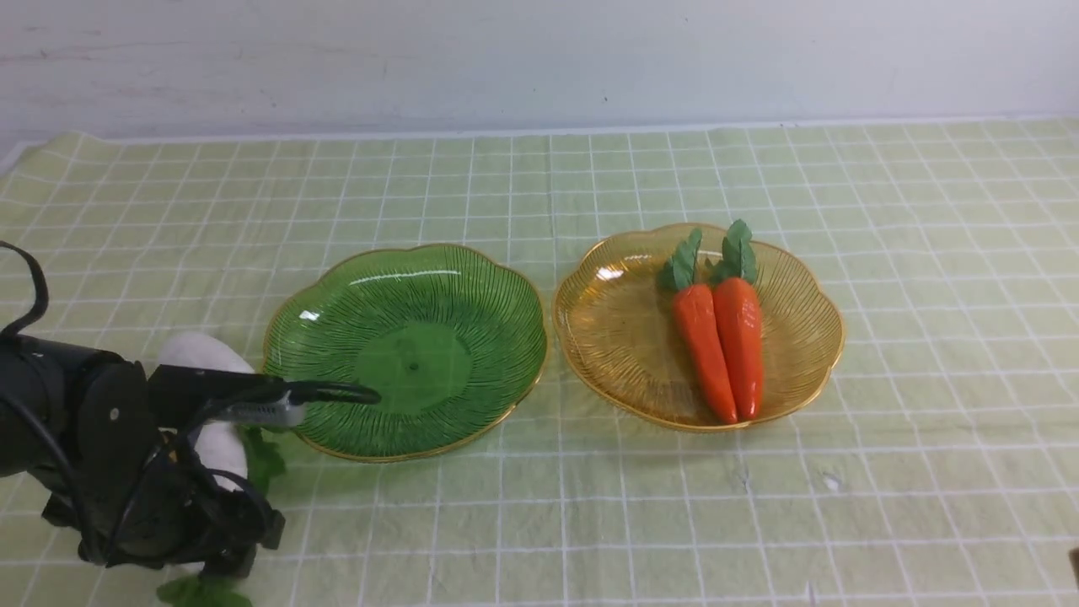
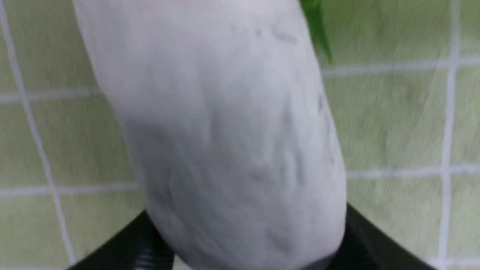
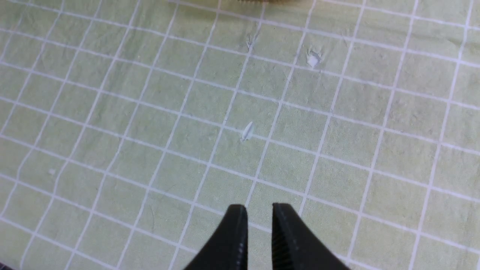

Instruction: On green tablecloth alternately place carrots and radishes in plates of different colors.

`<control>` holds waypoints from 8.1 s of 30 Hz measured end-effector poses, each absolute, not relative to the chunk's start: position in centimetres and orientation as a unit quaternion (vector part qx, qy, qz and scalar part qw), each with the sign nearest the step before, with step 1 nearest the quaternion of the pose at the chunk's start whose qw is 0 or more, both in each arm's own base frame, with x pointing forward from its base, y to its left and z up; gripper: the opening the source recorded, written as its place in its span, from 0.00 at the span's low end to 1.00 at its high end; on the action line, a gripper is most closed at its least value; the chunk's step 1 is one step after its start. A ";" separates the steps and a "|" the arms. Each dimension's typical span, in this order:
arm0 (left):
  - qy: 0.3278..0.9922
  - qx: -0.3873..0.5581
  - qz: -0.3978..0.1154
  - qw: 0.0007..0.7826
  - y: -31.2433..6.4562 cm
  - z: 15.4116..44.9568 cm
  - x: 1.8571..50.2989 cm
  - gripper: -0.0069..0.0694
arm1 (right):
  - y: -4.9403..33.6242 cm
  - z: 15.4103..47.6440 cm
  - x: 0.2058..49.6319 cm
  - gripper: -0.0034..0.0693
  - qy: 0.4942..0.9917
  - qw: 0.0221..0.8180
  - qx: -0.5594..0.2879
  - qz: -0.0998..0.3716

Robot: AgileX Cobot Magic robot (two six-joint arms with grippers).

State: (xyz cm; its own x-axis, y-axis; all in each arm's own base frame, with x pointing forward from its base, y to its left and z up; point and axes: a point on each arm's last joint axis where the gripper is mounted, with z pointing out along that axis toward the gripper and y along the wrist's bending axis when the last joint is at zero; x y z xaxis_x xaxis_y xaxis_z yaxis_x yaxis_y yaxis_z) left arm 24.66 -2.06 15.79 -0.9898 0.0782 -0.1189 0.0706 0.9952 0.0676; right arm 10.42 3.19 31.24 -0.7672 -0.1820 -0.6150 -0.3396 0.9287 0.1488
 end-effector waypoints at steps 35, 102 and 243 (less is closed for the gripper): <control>0.949 -0.071 -0.222 0.211 -7.3 21.5 33.2 0.79 | 3.1 31.6 10.9 0.17 0.922 0.343 -0.132 0.121; 0.953 -0.053 -0.249 0.162 -1.6 23.9 40.0 0.72 | 3.1 31.6 11.0 0.17 0.920 0.346 -0.142 0.117; 0.905 0.209 -0.147 0.341 -4.5 39.6 10.5 0.08 | 0.6 18.0 5.4 0.03 0.781 0.623 -0.039 0.019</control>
